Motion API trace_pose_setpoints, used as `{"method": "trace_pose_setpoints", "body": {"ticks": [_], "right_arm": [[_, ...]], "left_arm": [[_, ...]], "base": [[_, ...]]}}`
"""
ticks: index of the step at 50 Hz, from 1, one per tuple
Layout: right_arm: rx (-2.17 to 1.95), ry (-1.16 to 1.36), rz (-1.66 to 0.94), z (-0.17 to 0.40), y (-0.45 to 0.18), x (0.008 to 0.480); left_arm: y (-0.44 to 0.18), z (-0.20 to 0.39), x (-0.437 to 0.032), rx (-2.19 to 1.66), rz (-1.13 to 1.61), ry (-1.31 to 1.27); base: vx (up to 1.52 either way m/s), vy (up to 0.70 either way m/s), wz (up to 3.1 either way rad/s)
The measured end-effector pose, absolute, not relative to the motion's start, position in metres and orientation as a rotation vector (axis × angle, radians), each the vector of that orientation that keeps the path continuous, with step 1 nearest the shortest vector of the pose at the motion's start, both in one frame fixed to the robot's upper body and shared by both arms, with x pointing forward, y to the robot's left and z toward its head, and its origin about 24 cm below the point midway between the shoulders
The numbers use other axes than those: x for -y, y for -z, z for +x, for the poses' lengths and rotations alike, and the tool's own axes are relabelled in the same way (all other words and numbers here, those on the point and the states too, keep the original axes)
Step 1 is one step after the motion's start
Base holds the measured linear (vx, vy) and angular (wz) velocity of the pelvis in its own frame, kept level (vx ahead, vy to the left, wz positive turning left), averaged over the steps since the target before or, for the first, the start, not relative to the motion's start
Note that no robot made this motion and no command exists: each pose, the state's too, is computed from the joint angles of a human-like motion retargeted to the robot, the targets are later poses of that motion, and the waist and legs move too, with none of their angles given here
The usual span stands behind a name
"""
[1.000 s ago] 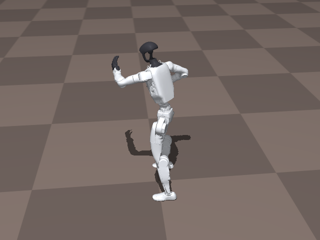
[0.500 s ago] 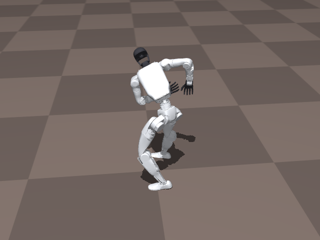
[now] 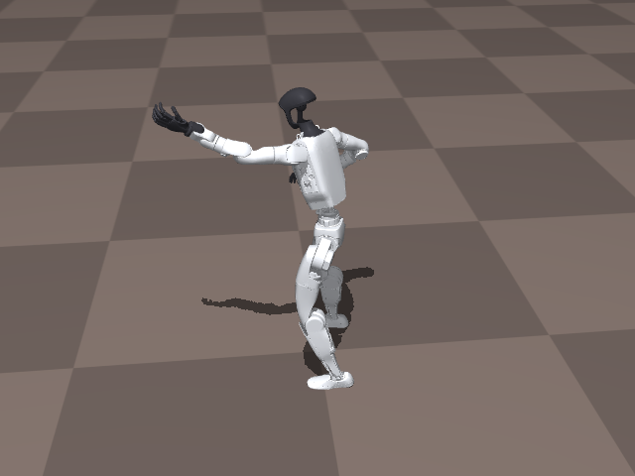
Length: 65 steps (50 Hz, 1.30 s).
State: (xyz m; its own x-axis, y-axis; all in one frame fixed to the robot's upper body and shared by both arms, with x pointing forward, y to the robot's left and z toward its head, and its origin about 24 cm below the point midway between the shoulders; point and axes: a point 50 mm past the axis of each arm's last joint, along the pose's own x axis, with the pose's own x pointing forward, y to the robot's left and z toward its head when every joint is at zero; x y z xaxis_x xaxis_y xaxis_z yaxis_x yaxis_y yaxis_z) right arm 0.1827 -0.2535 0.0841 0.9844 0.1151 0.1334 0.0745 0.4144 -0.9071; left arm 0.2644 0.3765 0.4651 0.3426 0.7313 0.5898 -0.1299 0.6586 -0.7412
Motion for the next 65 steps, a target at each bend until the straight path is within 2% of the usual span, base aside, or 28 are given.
{"method": "trace_pose_setpoints", "body": {"ticks": [3, 5, 7, 11, 15, 22, 28, 33, 39, 44, 50, 60, 65], "right_arm": [[0.249, -0.023, -1.179, 0.189, -0.098, 0.256], [0.28, -0.007, -1.187, 0.191, -0.105, 0.257], [0.293, 0.013, -1.181, 0.191, -0.109, 0.259], [0.276, 0.0, -1.147, 0.191, -0.105, 0.253], [0.284, -0.076, -1.124, 0.192, -0.1, 0.24], [0.311, -0.092, -1.142, 0.2, -0.097, 0.232], [0.299, -0.118, -1.106, 0.203, -0.091, 0.224], [0.277, -0.12, -1.088, 0.198, -0.085, 0.224], [0.221, -0.139, -1.101, 0.189, -0.078, 0.231], [0.219, -0.178, -1.099, 0.19, -0.081, 0.23], [0.192, -0.255, -0.939, 0.194, -0.085, 0.221], [0.041, -0.153, -0.559, 0.196, -0.08, 0.232], [-0.065, -0.158, -0.546, 0.185, -0.062, 0.238]], "left_arm": [[-0.492, 0.183, -0.429, 1.19, -0.917, -0.825], [-0.494, 0.155, -0.442, 1.203, -0.926, -0.916], [-0.507, 0.146, -0.435, 1.207, -0.804, -0.957], [-0.542, 0.145, -0.405, 1.246, -0.506, -0.88], [-0.559, 0.143, -0.388, 1.273, -0.391, -0.807], [-0.556, 0.166, -0.378, 1.261, -0.459, -0.728], [-0.54, 0.213, -0.355, 1.217, -0.422, -0.537], [-0.498, 0.274, -0.31, 1.1, -0.28, -0.295], [-0.412, 0.333, -0.218, 0.84, 0.068, 0.123], [-0.324, 0.348, -0.14, 0.617, 0.374, 0.457], [-0.22, 0.339, -0.08, 0.39, 0.513, 0.799], [-0.147, 0.311, -0.005, 0.242, 0.308, 0.971], [-0.121, 0.292, 0.02, 0.158, 0.251, 1.067]], "base": [[0.18, -0.09, 0.54], [0.16, -0.1, 0.44], [0.13, -0.11, 0.43], [0.09, -0.1, 0.49], [0.08, -0.05, 0.61], [-0.02, -0.04, 0.43], [-0.07, -0.08, 0.04], [-0.08, -0.1, -0.18], [-0.08, -0.09, -0.4], [-0.09, -0.08, -0.73], [-0.11, -0.09, -0.85], [-0.15, 0.0, -1.02], [-0.15, 0.1, -0.86]]}}
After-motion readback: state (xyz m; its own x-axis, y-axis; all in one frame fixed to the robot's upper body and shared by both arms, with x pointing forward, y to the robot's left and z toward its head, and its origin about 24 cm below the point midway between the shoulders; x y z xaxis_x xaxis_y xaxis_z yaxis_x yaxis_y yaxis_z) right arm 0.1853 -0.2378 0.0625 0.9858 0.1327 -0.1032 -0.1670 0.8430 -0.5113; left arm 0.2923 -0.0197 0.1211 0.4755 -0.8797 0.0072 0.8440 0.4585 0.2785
